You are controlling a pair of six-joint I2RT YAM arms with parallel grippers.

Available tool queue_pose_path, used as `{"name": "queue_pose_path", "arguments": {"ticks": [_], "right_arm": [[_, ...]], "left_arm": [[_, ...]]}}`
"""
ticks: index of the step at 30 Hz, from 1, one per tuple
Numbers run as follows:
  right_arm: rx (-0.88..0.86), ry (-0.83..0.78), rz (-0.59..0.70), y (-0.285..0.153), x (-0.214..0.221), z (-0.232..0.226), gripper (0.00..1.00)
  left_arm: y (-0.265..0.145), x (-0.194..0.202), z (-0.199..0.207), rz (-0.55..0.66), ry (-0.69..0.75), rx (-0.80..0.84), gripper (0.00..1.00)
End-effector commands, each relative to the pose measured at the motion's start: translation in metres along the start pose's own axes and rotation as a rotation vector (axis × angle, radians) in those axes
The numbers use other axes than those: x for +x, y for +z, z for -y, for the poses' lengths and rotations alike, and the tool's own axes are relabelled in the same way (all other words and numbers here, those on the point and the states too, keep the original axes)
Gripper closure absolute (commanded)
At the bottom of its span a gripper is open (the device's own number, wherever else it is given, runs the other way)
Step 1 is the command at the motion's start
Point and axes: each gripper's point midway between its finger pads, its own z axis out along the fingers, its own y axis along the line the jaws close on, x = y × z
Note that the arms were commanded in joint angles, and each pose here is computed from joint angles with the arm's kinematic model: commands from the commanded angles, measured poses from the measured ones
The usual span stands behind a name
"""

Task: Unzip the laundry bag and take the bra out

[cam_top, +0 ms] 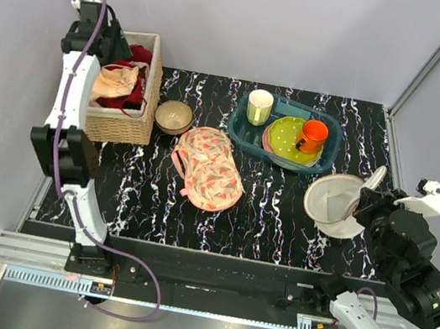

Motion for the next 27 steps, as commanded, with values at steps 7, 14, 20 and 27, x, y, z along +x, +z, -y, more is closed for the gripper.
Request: {"name": "queue_pose_path", "arguments": {"ticks": [7, 14, 20, 27], "right_arm": [[0.026, 0.001, 0.039, 0.007, -0.005, 0.0, 1.0], [0.203, -0.033, 0.189, 0.002, -0.054, 0.022, 1.0], [0.353, -0.065, 0.282, -0.017, -0.075, 0.056, 1.0], [0.283, -0.163, 0.045, 0.007, -0.02, 0.037, 0.0]], "left_arm": [[-0.121, -0.024, 0.017, 0.121, -0.01, 0.083, 0.24], [-0.184, 0.013, 0.042, 0.119, 0.084, 0.2, 0.22], [-0.215, 0.053, 0.04, 0.066, 0.091, 0.309, 0.22], [-0.234, 0.106, 0.052, -0.039, 0.118, 0.469, 0.14]]}}
